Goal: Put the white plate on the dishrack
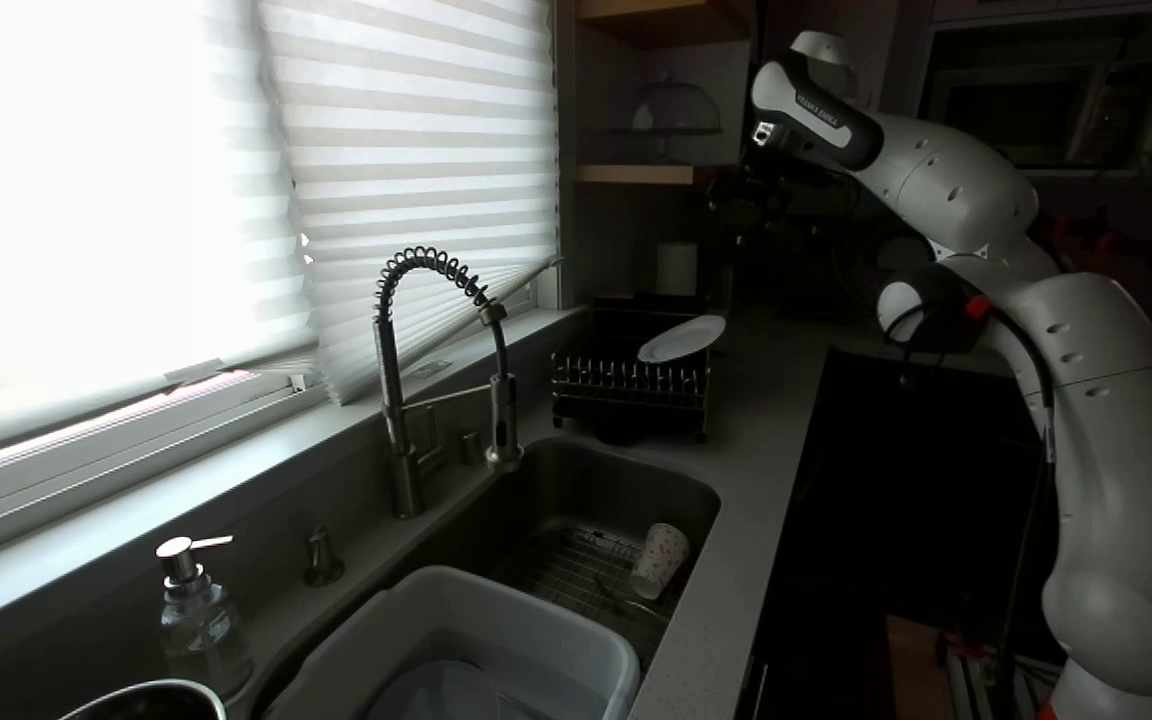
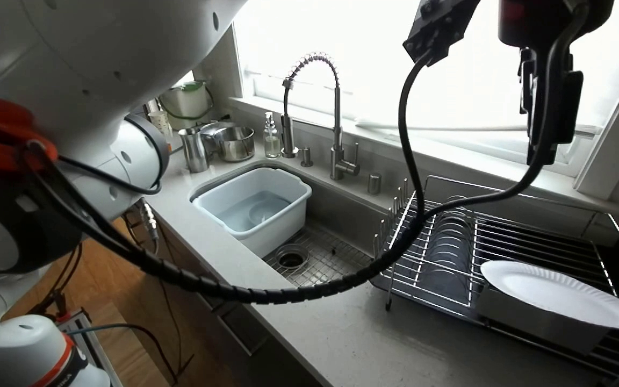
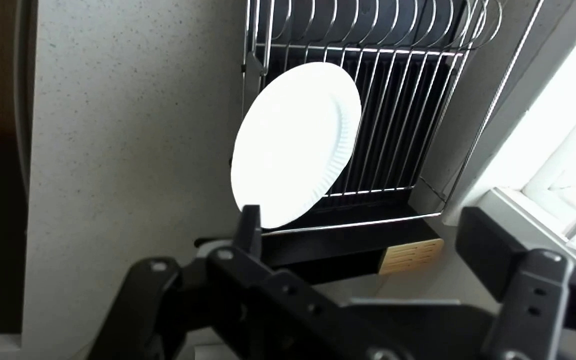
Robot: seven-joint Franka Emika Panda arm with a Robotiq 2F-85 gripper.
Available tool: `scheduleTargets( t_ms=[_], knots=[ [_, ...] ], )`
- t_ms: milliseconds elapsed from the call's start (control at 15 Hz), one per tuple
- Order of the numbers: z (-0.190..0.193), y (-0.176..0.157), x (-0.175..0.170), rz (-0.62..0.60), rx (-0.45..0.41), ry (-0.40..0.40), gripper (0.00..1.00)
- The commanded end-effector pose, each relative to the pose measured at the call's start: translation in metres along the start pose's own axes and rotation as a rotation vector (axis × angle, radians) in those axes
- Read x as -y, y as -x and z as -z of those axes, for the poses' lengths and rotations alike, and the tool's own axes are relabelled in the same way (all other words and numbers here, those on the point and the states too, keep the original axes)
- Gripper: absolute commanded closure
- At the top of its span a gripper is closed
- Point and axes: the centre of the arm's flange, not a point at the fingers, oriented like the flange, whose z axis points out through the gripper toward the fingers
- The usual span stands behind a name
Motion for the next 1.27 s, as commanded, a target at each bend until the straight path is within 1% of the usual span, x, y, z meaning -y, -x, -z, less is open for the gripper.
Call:
scheduleTargets(
  t_ms=[0, 200, 467, 600, 800, 867, 1200],
  knots=[
    [0.014, 0.025, -0.013, 0.087, -0.035, 0.089, 0.0],
    [0.024, 0.035, -0.017, 0.146, -0.09, 0.154, 0.0],
    [0.034, 0.049, -0.016, 0.206, -0.139, 0.225, 0.0],
    [0.036, 0.052, -0.013, 0.218, -0.152, 0.26, 0.0],
    [0.037, 0.055, -0.01, 0.231, -0.177, 0.291, 0.0],
    [0.052, 0.015, 0.011, 0.21, -0.158, 0.257, 0.0],
    [0.053, 0.017, 0.014, 0.218, -0.164, 0.271, 0.0]
  ],
)
